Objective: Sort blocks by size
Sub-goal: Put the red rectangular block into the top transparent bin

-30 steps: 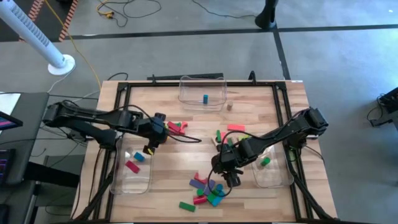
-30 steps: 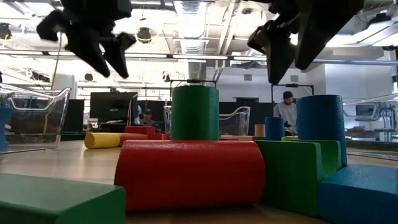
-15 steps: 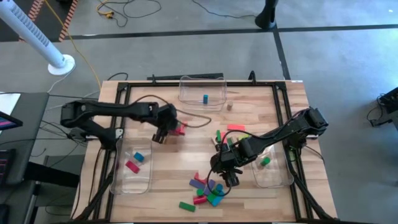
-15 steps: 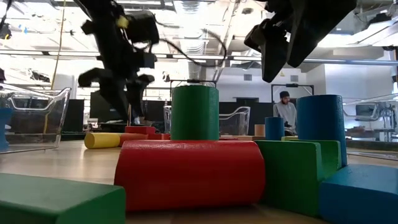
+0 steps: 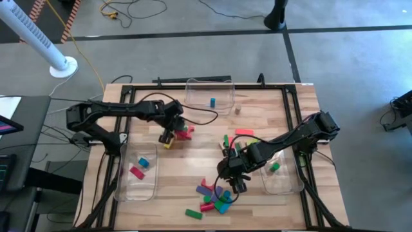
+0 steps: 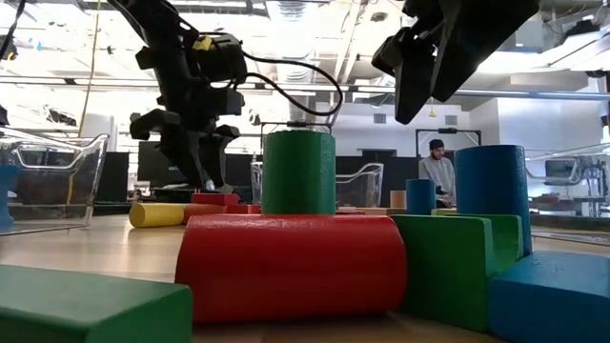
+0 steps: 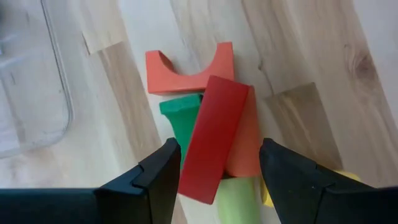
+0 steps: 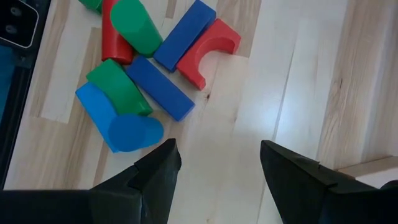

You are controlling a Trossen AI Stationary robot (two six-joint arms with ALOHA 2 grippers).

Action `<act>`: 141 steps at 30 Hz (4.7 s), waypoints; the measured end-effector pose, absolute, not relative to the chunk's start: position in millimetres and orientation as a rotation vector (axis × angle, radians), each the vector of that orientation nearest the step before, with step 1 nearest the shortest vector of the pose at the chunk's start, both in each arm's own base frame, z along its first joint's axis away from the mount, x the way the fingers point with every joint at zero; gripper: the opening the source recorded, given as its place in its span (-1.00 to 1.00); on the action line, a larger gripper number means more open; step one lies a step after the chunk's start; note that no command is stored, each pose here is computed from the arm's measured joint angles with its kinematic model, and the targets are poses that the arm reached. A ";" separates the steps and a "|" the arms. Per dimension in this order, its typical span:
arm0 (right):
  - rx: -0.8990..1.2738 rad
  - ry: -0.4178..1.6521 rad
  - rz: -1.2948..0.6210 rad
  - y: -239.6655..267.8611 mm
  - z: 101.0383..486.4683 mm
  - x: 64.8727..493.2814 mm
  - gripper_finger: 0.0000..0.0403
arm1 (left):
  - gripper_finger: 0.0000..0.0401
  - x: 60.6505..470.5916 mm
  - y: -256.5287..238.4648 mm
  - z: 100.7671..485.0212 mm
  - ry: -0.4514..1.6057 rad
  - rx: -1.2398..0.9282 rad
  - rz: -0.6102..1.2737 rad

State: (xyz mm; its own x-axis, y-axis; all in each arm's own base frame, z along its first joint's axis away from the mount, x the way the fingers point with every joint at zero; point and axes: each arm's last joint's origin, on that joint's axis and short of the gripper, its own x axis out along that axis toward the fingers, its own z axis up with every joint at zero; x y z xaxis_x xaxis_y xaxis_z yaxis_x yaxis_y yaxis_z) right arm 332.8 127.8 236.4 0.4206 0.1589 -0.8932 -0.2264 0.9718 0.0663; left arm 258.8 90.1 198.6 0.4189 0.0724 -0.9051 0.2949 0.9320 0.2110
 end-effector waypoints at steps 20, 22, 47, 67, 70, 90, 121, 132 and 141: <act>-0.093 1.104 0.224 126.9 236.4 333.2 0.27 | 0.04 252.9 108.6 196.9 1.123 0.310 -0.140; -0.099 1.101 0.228 127.0 236.5 333.4 0.27 | 0.04 255.5 110.2 191.7 1.135 0.306 -0.141; -0.102 1.102 0.230 127.1 236.6 333.2 0.27 | -0.80 269.2 116.7 171.0 1.249 0.327 -0.161; -0.102 1.103 0.229 127.0 236.6 333.2 0.27 | -0.66 262.7 121.6 184.9 1.375 0.277 -0.010; -0.102 1.103 0.229 127.0 236.5 333.2 0.27 | -0.57 265.8 124.6 186.5 1.337 0.265 0.029; -0.109 1.100 0.240 131.3 236.7 331.7 0.27 | -0.23 277.4 154.4 166.1 1.205 0.052 0.146; -0.165 1.085 0.170 128.8 236.6 332.2 0.27 | -0.74 284.1 143.3 164.6 1.222 0.172 0.096; -0.265 1.055 0.063 122.2 237.2 334.4 0.27 | -0.73 266.5 95.1 248.4 0.962 0.258 0.094; -0.306 0.971 0.000 112.3 241.1 344.5 0.27 | -0.73 246.1 27.4 301.7 0.701 0.354 -0.060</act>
